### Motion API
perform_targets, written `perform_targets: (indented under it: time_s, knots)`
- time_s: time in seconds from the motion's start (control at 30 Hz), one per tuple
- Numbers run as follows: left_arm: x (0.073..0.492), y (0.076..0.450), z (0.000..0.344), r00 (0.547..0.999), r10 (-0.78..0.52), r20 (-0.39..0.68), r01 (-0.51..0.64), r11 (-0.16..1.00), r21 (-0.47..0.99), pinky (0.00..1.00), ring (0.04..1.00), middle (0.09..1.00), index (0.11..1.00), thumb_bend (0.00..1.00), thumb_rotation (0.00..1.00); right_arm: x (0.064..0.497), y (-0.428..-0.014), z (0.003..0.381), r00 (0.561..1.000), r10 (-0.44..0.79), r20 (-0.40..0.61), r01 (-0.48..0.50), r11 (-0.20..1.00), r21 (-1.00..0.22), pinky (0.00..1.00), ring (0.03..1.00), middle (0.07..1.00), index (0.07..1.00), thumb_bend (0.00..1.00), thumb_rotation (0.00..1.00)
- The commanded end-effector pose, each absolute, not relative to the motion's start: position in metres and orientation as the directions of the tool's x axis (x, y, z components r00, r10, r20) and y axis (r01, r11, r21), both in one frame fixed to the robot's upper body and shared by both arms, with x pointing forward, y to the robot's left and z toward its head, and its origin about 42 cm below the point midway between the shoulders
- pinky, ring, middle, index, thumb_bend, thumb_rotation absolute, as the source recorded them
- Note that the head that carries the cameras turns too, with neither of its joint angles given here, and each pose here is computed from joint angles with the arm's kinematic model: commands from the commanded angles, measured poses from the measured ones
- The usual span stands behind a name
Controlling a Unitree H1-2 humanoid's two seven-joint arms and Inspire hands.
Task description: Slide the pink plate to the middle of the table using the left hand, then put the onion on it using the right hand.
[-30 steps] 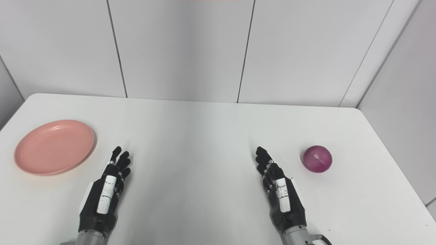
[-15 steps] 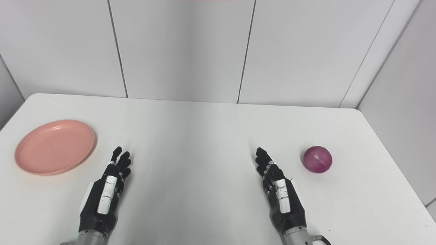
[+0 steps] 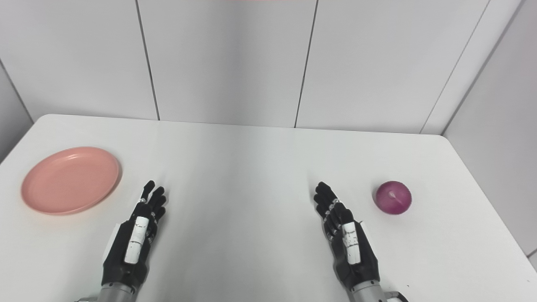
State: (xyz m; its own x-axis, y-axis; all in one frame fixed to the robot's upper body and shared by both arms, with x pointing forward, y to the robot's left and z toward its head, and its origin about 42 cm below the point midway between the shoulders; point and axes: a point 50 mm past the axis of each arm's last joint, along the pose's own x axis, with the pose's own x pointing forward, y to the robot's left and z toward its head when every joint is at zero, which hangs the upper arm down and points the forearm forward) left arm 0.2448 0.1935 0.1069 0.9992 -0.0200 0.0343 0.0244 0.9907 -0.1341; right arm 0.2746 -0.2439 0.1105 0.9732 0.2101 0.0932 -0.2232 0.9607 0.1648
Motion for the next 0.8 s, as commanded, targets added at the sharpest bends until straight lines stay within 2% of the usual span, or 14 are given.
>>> perform_targets:
  time_s: [0.0, 0.43, 0.77]
  knots:
    - [0.213, 0.202, 0.088, 0.999, 0.027, -0.021, -0.029, 0.992, -0.126, 1.0, 0.987, 0.974, 0.974, 0.8, 0.86, 0.233, -0.256, 0.065, 0.986, 0.158, -0.053, -0.144, 0.967, 0.208, 1.0, 0.967, 0.943, 0.918, 0.87, 0.92]
    - [0.208, 0.196, 0.084, 0.999, 0.028, -0.035, -0.032, 0.991, -0.126, 1.0, 0.975, 0.963, 0.962, 0.78, 0.85, 0.228, -0.271, 0.055, 0.99, 0.131, -0.046, -0.118, 0.966, 0.23, 1.0, 0.97, 0.943, 0.915, 0.89, 0.92]
    - [0.21, 0.185, 0.093, 0.999, 0.032, -0.018, -0.035, 0.987, -0.155, 1.0, 0.972, 0.962, 0.953, 0.84, 0.83, 0.226, -0.288, 0.048, 0.989, 0.142, -0.05, -0.126, 0.963, 0.238, 1.0, 0.976, 0.95, 0.926, 0.87, 0.95]
